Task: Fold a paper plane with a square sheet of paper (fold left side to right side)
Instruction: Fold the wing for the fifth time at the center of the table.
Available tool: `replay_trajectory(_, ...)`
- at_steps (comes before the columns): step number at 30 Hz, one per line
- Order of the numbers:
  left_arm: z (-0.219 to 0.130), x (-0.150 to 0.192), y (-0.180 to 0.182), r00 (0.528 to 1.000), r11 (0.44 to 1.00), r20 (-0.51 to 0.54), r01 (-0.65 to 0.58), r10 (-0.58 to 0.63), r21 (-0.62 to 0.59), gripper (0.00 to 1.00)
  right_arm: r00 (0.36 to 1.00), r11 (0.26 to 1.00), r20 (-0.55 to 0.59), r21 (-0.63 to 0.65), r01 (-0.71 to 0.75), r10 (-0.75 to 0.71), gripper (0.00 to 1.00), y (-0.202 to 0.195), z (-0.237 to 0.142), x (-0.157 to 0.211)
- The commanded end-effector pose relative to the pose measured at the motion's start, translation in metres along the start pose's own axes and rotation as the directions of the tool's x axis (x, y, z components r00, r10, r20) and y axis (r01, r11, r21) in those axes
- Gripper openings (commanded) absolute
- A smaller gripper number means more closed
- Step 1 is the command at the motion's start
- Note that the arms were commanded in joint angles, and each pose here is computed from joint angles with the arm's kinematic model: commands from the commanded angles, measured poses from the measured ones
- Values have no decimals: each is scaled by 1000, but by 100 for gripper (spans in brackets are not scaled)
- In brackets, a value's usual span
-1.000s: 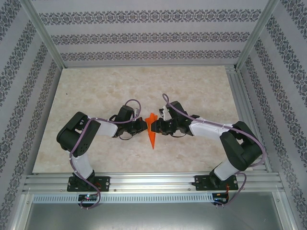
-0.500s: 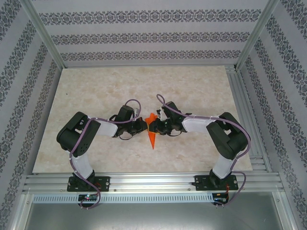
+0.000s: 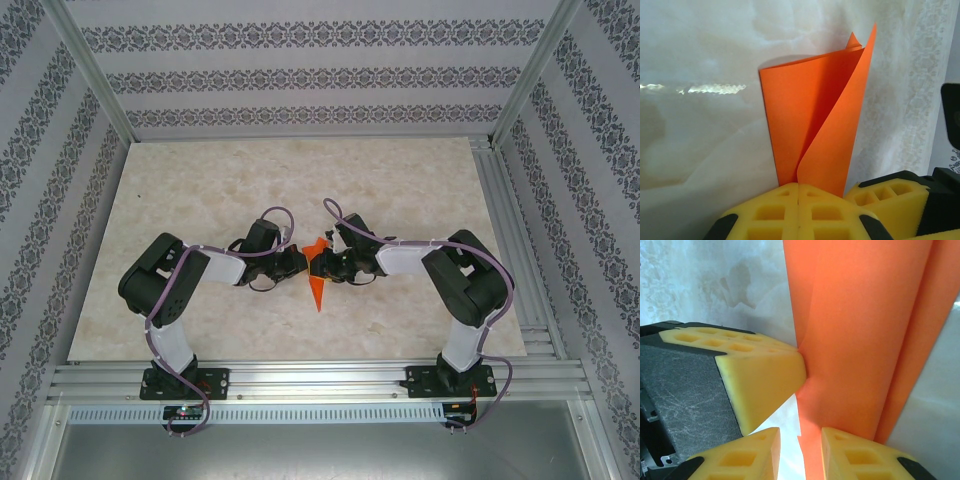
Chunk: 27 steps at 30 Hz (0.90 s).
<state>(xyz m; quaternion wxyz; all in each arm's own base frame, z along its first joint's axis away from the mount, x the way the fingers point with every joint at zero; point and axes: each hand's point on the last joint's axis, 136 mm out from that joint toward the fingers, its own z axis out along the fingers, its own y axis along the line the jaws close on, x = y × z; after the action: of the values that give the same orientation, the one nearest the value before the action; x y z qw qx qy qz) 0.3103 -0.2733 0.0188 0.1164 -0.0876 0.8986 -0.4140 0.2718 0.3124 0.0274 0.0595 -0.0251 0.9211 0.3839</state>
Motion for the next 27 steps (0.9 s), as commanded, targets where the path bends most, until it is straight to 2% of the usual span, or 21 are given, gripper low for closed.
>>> replay_trajectory(1, 2, -2, 56, 998, 981, 30, 65, -60, -185, 0, 999, 1000, 37, -8, 2, -2, 28, -3, 4, -10)
replay_trajectory(13, 1, -7, 53, 998, 981, 36, 66, -61, -180, 0, 996, 994, 6, 68, -89, 89, 28, -31, 15, 2)
replay_trajectory(15, -2, -10, 52, 997, 982, 45, 70, -63, -174, 5, 995, 991, 0, 82, -102, 103, 28, -36, 17, 5)
replay_trajectory(21, -29, -19, 51, 994, 983, 94, 79, -64, -163, 30, 992, 987, -9, 100, -123, 125, 28, -43, 19, 9)
replay_trajectory(27, -60, -10, 53, 990, 981, 127, 82, -60, -176, 38, 993, 987, -10, 107, -119, 121, 28, -42, 19, 9)
